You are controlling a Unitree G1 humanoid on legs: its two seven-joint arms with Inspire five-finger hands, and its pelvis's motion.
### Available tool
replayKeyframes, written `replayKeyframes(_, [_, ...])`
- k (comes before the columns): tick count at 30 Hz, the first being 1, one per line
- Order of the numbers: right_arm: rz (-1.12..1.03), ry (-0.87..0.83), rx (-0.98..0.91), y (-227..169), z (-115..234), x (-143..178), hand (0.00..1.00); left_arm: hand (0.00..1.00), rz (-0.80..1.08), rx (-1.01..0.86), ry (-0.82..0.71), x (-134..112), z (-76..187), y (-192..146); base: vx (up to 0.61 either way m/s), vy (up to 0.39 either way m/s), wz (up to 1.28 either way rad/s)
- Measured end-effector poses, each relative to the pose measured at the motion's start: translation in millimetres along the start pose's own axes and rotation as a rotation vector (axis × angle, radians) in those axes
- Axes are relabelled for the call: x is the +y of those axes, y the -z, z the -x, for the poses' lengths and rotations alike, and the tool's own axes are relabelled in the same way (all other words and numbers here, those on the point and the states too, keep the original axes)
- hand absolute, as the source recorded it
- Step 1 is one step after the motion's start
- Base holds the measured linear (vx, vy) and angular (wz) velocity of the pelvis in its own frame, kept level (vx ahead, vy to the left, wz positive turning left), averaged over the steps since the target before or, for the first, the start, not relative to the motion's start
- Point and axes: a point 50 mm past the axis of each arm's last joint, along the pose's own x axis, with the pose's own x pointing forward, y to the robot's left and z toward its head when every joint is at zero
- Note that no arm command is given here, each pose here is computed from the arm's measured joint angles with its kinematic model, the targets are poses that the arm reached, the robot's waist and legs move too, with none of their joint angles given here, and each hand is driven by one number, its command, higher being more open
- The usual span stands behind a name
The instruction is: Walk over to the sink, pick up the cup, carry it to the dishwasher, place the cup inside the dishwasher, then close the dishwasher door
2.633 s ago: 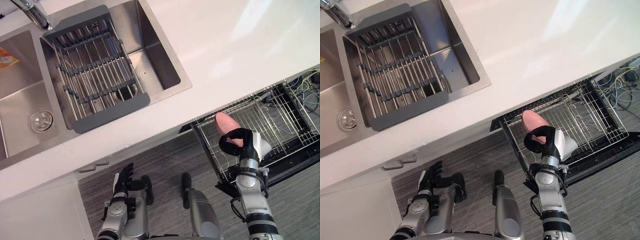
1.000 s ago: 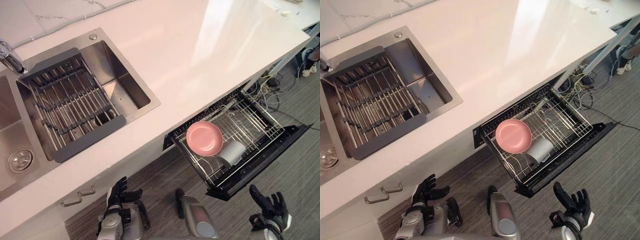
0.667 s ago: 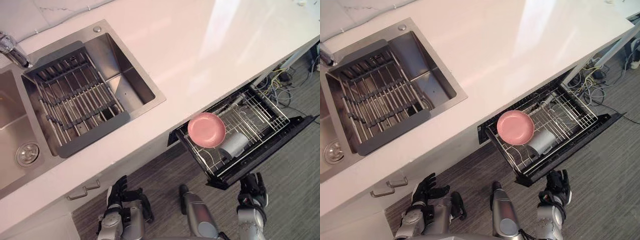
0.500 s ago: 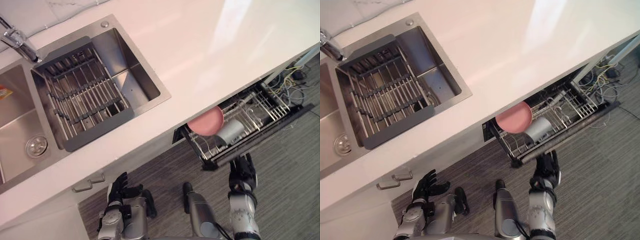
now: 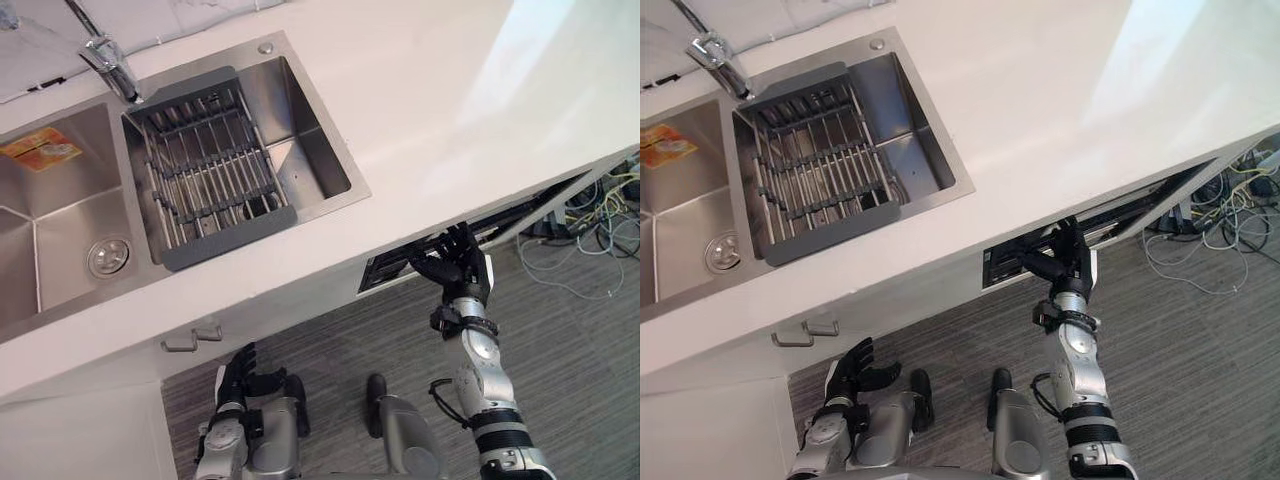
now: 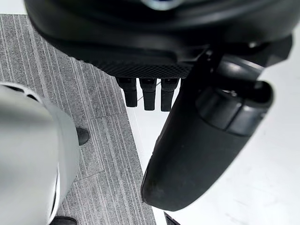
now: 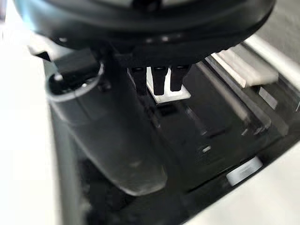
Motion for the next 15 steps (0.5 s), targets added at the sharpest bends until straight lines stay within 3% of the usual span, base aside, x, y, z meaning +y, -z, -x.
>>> replayKeyframes(6, [0.071,0.038,0.202,44.9,16.5,-16.4,0.9,0.9,-0.021,0.062,-0.017,8.2,2.7,14.8,-0.01,-0.038,0.34])
replayKeyframes(15, [0.136,0.182,0.42,98.6,75.2,-61.6,0.9,0.9,-0.025,0.172,-0.069,26.3,16.9,44.9,0.02,0.026,0.09])
